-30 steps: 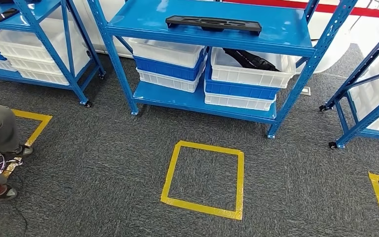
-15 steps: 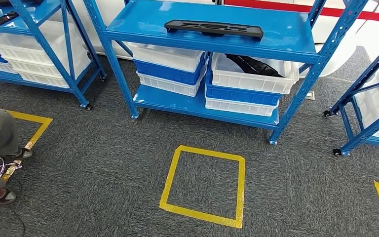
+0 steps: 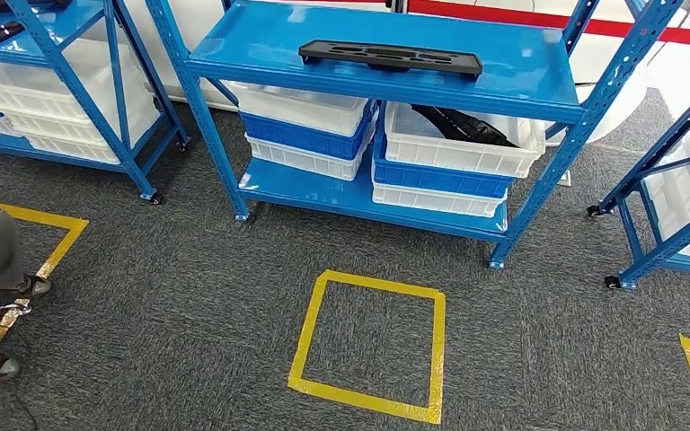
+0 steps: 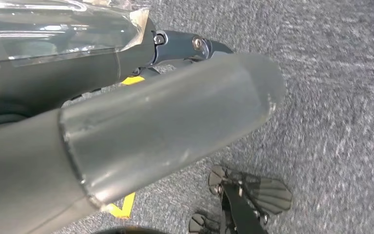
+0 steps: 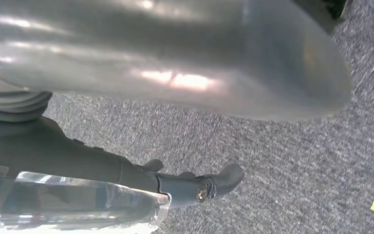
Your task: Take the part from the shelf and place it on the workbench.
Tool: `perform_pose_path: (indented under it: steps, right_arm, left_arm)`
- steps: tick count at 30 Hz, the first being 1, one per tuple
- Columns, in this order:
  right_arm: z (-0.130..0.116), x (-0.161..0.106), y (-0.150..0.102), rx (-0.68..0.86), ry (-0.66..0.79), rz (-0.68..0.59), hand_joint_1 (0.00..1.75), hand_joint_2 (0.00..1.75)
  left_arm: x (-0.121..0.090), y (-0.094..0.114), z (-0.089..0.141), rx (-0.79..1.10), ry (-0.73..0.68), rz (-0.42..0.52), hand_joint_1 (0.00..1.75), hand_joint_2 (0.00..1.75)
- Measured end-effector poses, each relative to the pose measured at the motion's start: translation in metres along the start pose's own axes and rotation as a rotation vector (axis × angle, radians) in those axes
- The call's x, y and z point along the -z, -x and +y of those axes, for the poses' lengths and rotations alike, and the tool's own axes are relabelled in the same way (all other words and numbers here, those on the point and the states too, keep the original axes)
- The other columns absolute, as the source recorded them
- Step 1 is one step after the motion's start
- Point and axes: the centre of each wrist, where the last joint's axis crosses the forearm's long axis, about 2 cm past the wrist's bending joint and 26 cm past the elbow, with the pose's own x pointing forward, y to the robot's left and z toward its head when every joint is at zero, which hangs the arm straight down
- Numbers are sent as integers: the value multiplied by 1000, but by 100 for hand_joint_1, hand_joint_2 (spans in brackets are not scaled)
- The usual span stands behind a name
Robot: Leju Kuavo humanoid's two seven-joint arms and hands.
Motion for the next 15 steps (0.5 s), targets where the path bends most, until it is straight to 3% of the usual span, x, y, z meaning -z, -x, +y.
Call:
perform_pose_path:
  steps: [15]
  right_arm:
    - [-3, 0, 3, 2, 5, 7, 0, 0]
  left_arm:
    - [0, 0, -1, 3, 11, -5, 0, 0]
